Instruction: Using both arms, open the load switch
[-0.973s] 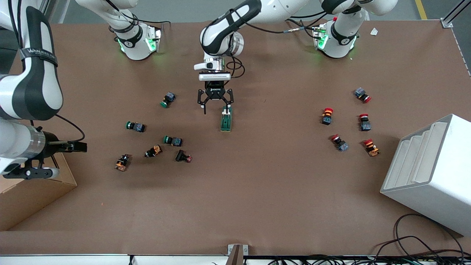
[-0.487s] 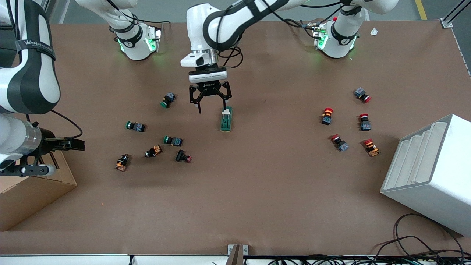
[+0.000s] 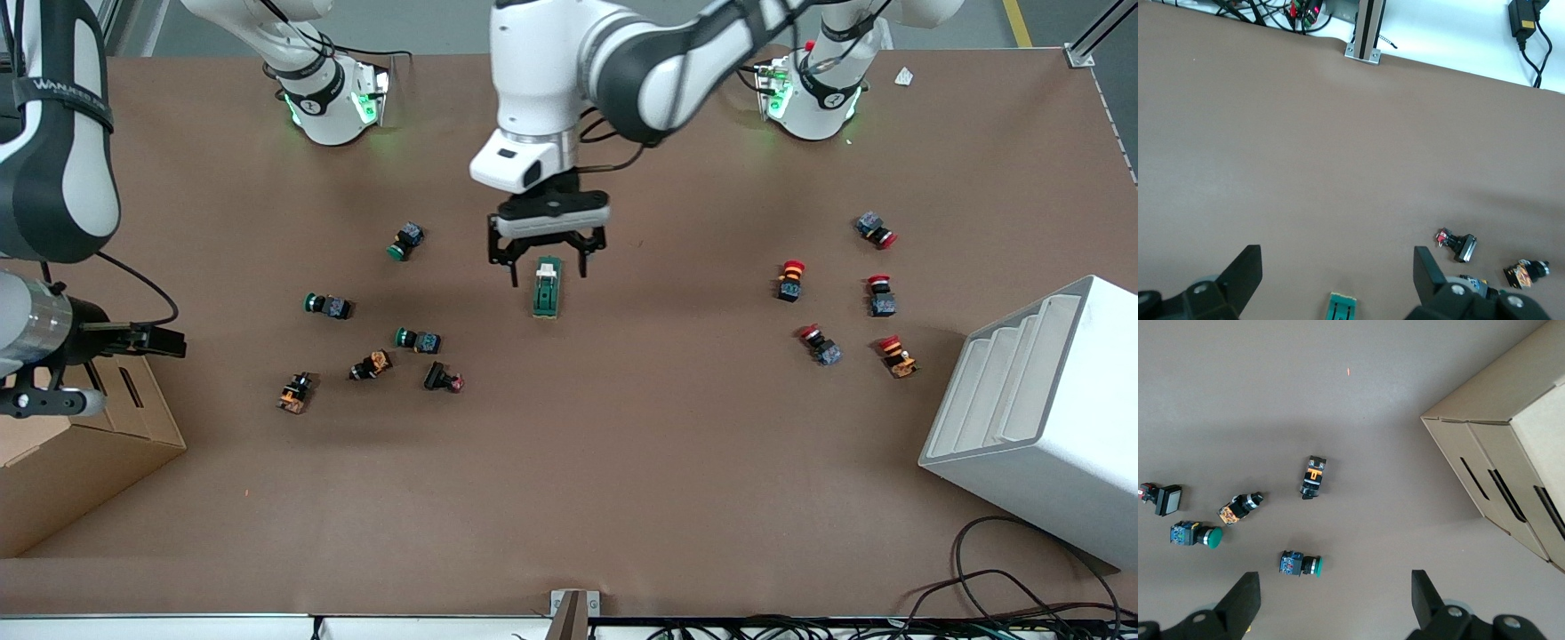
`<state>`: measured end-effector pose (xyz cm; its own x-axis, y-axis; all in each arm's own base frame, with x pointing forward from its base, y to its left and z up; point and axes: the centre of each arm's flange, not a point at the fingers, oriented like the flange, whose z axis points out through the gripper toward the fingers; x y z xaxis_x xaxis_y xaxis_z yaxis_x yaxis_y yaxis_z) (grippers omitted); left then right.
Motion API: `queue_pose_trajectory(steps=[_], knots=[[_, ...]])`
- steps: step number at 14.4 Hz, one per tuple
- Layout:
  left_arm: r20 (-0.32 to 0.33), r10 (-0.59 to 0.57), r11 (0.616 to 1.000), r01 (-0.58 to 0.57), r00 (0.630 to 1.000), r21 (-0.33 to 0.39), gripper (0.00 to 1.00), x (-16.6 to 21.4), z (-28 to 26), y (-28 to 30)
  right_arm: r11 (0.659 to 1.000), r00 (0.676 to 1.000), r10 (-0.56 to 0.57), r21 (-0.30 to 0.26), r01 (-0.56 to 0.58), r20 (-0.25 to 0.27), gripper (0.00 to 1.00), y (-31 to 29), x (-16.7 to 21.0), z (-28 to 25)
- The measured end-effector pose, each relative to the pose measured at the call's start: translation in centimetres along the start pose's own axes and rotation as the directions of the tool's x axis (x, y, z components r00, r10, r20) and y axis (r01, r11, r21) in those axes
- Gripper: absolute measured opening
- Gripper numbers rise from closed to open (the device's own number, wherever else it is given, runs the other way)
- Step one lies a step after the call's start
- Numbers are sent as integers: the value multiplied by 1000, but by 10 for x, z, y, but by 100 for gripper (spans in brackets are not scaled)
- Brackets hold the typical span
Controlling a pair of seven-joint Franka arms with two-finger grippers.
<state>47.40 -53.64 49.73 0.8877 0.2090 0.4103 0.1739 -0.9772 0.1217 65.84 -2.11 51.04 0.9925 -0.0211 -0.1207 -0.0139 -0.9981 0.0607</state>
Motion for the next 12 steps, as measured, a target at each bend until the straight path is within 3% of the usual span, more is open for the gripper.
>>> queue_pose_trajectory(steps=[3, 7, 9, 12], knots=[[63, -11, 999, 13, 998, -33, 100, 49, -18, -30, 1000, 1000, 2, 28, -2, -16, 100, -1, -13, -23], [162, 23, 1000, -19, 987, -24, 100, 101, -42, -83, 998, 999, 10, 60, -8, -44, 100, 1, -27, -47], [222, 78, 997, -72, 972, -35, 100, 126, -62, -118, 997, 999, 15, 76, -11, -48, 100, 2, -28, -50], [280, 196, 978, -206, 940, 6, 100, 169, -94, -198, 995, 999, 23, 101, -18, -49, 100, 4, -28, -49]])
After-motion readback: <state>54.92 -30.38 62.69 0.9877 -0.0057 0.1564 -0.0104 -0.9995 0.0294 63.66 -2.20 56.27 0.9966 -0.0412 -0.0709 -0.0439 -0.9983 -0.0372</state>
